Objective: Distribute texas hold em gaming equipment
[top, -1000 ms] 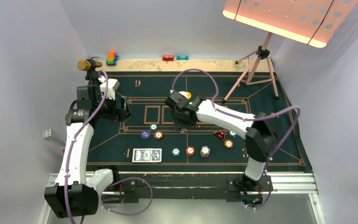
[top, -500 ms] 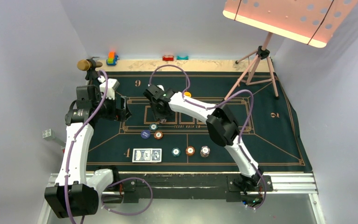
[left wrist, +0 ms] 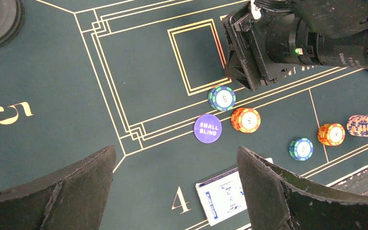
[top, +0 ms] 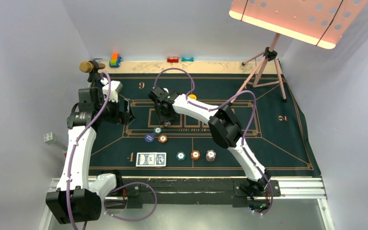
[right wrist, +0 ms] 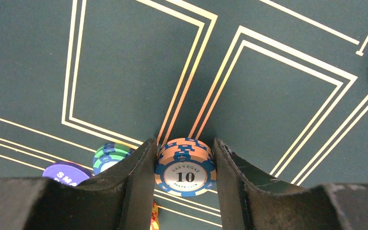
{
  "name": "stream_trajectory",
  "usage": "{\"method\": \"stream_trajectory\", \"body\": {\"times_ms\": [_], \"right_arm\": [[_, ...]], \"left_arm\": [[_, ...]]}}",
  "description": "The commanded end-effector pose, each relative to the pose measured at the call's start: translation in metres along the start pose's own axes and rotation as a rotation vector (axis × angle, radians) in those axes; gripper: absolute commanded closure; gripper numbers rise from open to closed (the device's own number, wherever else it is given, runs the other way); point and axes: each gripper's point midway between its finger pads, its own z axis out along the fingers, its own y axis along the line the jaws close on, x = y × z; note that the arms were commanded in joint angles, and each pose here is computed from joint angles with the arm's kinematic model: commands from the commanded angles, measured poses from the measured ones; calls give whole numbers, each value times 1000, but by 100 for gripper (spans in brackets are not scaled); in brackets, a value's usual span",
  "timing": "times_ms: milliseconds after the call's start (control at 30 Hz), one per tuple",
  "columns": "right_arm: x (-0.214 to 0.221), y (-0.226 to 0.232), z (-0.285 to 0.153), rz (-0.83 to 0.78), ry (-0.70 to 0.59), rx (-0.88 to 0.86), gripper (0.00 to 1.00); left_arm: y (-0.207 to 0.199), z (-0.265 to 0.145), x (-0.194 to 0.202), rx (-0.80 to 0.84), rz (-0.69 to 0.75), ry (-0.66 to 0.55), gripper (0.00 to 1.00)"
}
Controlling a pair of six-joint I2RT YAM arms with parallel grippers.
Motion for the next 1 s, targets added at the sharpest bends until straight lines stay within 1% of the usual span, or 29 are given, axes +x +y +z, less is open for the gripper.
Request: {"method": "stream_trajectory", "body": {"times_ms": [0,67,167,300,367,533,667,800,967], "right_arm": [[-13,9,1,3,-32,-29,84],[-10,11,4,3,-21,-37,83],[-3,14,8,-4,-6,-42,79],[4,15,10,-11,8,-45,64],[4,15,9,-11,10,-46,58],[4,16,4,-19,9,-52,40],[4,14,1,-25,7,-53,35],[0,14,-8,-28,-6,-59,34],[-25,1,-44,-36,-83,-34,34]], "left_arm": [[-1,-3,-7,6,21,-38,0],[-1,-3,-6,6,22,-36,0],[-1,-2,-6,8,22,-34,0],[-1,-2,-7,9,21,-35,0],[-1,-2,-7,7,22,-36,0],[0,-2,-7,6,21,-34,0],[0,-1,-6,4,20,-33,0],[0,-2,-6,4,19,-33,0],[0,-2,-6,3,23,-34,0]]}}
